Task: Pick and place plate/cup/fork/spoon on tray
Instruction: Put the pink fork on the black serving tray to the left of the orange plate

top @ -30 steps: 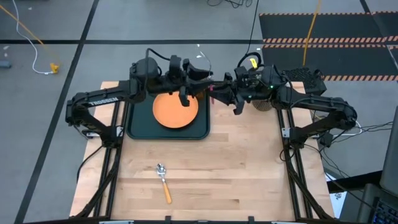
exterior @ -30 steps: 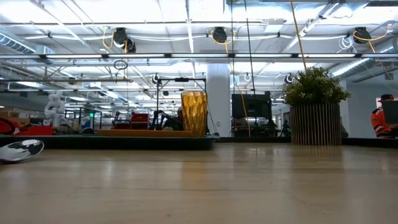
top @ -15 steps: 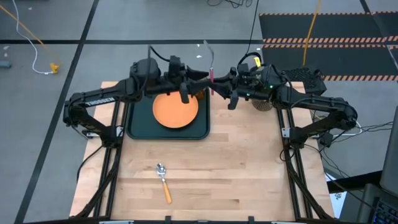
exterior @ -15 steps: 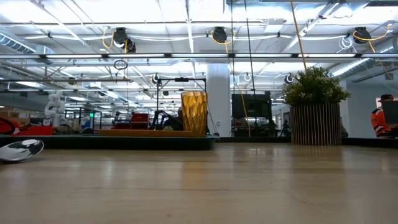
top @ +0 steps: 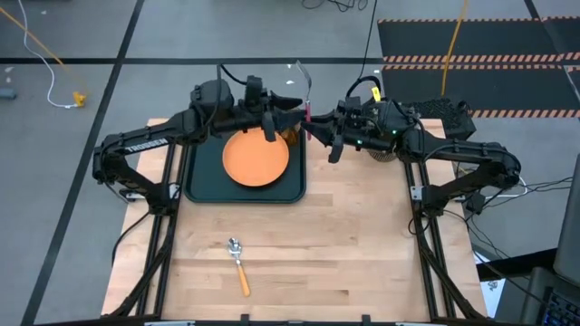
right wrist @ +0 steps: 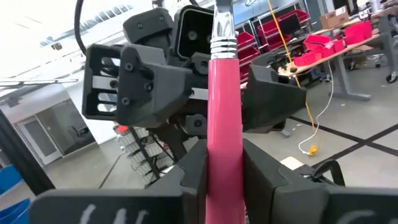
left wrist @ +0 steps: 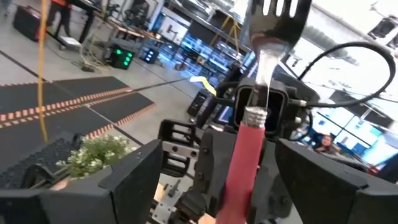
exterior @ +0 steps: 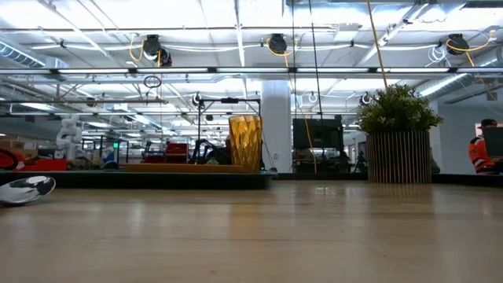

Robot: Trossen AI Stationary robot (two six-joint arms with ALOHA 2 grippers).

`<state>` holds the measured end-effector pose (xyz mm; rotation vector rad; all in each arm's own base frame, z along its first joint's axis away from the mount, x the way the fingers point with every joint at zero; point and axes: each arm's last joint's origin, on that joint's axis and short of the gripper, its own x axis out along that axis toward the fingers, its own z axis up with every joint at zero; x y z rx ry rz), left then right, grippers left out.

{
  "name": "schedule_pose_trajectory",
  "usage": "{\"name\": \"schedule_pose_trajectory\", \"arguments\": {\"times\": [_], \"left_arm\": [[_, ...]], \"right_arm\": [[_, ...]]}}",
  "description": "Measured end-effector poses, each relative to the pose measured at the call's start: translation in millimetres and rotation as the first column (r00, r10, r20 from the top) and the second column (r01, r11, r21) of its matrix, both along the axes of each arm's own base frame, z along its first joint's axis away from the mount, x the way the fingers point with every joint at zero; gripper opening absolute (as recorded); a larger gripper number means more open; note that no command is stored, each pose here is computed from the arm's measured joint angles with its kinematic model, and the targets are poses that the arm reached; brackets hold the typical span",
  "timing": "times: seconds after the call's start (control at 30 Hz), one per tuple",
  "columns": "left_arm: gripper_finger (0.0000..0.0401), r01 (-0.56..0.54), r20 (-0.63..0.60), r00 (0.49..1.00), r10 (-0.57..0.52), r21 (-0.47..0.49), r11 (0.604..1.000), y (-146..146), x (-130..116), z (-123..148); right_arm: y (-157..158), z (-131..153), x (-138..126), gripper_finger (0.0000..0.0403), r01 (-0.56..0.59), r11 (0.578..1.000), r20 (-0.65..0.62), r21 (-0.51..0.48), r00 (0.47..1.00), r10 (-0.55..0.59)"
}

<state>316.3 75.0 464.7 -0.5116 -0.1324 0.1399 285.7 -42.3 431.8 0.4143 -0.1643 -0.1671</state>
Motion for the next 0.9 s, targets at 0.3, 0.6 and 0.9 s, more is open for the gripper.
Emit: {"name": "schedule_pose_trajectory", "arguments": {"times": [0.3, 0.6, 0.9], "left_arm": [[0.0292, 0.108, 0.011, 0.994, -0.109, 0.074, 0.991, 0.3, 2.4, 0.5], [0.0261, 0.148, 0.066, 0.986, -0.152, 0.062, 0.987, 2.5, 16.7, -4.0], [0.0210, 0.161, 0.107, 0.980, -0.167, 0.058, 0.985, 3.0, 21.5, -3.9]], "right_arm": [[0.9, 0.3, 0.1, 0.0054, -0.030, 1.000, 0.002, -0.004, 1.000, 0.030], [3.4, 0.3, 0.5, 0.0054, -0.065, 0.998, 0.003, 0.002, 0.998, 0.065], [3.4, 0.3, 0.5, 0.0055, -0.059, 0.998, 0.004, 0.004, 0.998, 0.059]]}}
